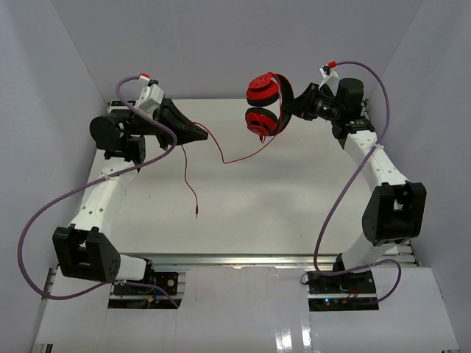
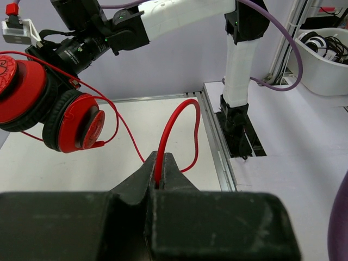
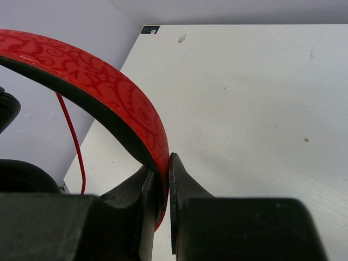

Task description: Wrap the headphones

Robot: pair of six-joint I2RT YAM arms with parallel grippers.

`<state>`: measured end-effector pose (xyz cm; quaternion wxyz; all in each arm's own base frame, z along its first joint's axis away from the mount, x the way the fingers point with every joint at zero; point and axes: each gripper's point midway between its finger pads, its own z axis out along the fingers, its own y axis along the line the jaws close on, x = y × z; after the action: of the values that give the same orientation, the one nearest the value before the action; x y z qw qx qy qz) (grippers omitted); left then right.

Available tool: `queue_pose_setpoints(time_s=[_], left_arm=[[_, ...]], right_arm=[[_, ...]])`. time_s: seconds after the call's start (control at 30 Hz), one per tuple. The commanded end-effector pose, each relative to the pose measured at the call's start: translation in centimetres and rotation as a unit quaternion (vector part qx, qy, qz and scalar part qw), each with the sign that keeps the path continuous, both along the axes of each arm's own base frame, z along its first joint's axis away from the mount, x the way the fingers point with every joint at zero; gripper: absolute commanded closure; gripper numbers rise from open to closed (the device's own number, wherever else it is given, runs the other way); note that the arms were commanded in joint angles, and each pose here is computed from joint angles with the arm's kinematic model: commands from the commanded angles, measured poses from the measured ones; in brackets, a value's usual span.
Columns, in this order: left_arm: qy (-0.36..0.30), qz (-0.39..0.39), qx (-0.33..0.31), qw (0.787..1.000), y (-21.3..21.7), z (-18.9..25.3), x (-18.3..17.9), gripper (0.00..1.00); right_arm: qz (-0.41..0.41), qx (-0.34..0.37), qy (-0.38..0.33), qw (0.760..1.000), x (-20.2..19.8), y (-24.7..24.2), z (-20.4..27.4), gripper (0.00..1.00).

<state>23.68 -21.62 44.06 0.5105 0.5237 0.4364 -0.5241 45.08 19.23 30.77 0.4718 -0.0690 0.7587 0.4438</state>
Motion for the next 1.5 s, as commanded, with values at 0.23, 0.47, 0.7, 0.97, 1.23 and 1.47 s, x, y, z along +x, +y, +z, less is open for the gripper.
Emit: queue_pose_setpoints(time_s=[0.23,0.47,0.7,0.97,1.23,1.47], left_arm=[[0.021,-0.006,0.015,1.0,-0.2,-1.7,2.4,1.0],[0.01,0.003,0.01,1.0,-0.1,-0.9,4.5,1.0],[0.0,0.0,0.001,1.0,-0.2,-0.1,4.6,1.0],[-0.008,-0.005,0.004,1.0,-0.2,0.2,3.2,1.0],[-0.034,-0.01,-0.002,0.999,-0.5,1.8,2.5,1.0],[-0.04,-0.005,-0.008,0.999,-0.7,2.2,4.4,1.0]], right_arm=[[0.026,0.029,-0.069,0.997,-1.6,0.4,5.4,0.92],[0.042,0.034,-0.071,0.996,-2.9,0.6,5.5,0.92],[0.027,0.02,-0.075,0.997,-2.8,0.2,4.9,0.92],[0.011,0.005,-0.066,0.998,-1.8,-0.1,3.2,0.92],[0.002,-0.008,-0.059,0.998,-1.1,-0.2,2.1,0.92],[0.012,-0.01,-0.061,0.998,-1.9,0.1,1.9,0.92]])
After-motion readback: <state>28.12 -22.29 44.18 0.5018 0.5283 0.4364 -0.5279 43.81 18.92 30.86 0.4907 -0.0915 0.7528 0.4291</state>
